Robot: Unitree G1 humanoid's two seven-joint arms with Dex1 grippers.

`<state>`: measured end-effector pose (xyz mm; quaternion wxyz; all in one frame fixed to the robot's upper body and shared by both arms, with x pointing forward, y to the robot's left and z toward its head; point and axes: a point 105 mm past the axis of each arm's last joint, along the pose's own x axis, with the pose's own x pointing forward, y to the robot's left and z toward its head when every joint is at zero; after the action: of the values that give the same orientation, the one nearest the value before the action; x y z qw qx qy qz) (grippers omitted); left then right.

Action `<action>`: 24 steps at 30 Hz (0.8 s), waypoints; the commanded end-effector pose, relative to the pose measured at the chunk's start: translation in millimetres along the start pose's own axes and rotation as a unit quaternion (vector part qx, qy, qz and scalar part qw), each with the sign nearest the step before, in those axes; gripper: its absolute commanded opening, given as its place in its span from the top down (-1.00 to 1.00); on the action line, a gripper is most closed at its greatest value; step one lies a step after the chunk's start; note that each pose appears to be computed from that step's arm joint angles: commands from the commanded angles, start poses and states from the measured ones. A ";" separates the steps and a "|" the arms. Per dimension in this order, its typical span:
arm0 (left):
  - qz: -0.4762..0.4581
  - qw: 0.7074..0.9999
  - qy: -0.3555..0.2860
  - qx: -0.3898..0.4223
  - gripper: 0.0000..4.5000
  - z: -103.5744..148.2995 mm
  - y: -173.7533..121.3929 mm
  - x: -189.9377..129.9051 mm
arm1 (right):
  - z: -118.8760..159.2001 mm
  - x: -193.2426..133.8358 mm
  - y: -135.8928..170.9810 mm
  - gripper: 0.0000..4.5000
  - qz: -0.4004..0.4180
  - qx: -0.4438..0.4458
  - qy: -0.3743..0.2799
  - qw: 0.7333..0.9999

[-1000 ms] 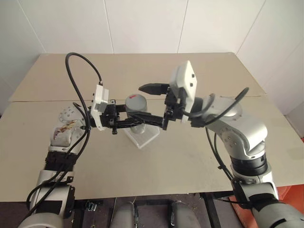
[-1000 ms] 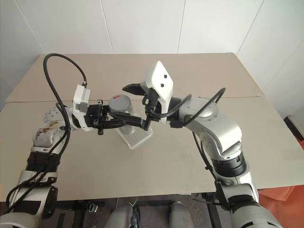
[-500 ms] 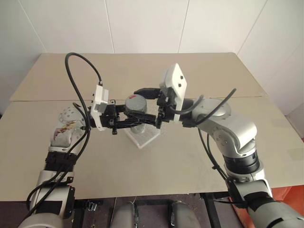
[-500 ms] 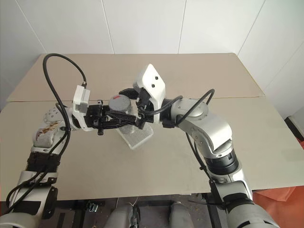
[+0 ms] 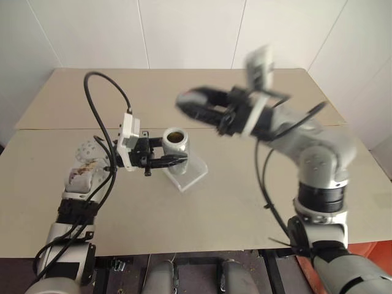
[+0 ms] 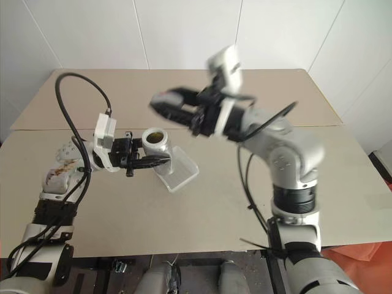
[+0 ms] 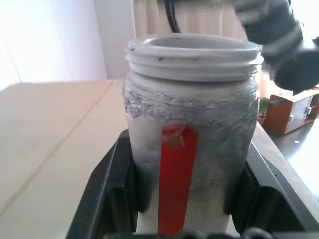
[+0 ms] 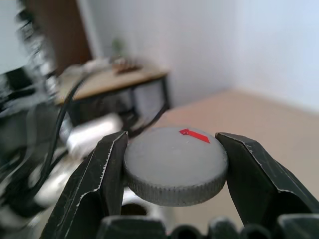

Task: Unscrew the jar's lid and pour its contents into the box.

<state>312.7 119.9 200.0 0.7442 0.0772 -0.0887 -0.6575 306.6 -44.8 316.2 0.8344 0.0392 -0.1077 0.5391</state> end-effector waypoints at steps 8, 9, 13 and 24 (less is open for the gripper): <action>0.038 0.999 0.005 0.024 0.14 12.4 6.5 -15.9 | -47.7 -50.0 -27.1 -0.23 -0.140 -0.104 0.081 0.981; 0.049 0.998 0.008 0.025 0.14 12.5 8.3 -20.0 | -59.1 -57.1 -31.9 -0.23 -0.162 -0.108 0.099 0.976; 0.104 0.994 0.009 0.037 0.14 18.0 17.5 -34.7 | -116.4 -81.4 -50.8 -0.23 -0.250 -0.095 0.169 0.949; 0.264 0.955 0.053 0.126 0.14 23.7 51.8 -46.4 | -182.9 -103.3 -55.7 -0.76 -0.270 -0.055 0.270 0.923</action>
<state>347.6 172.1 214.7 0.8750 0.1436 -0.1120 -0.4485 344.4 -128.1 102.7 0.9498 -0.1122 0.1290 0.2621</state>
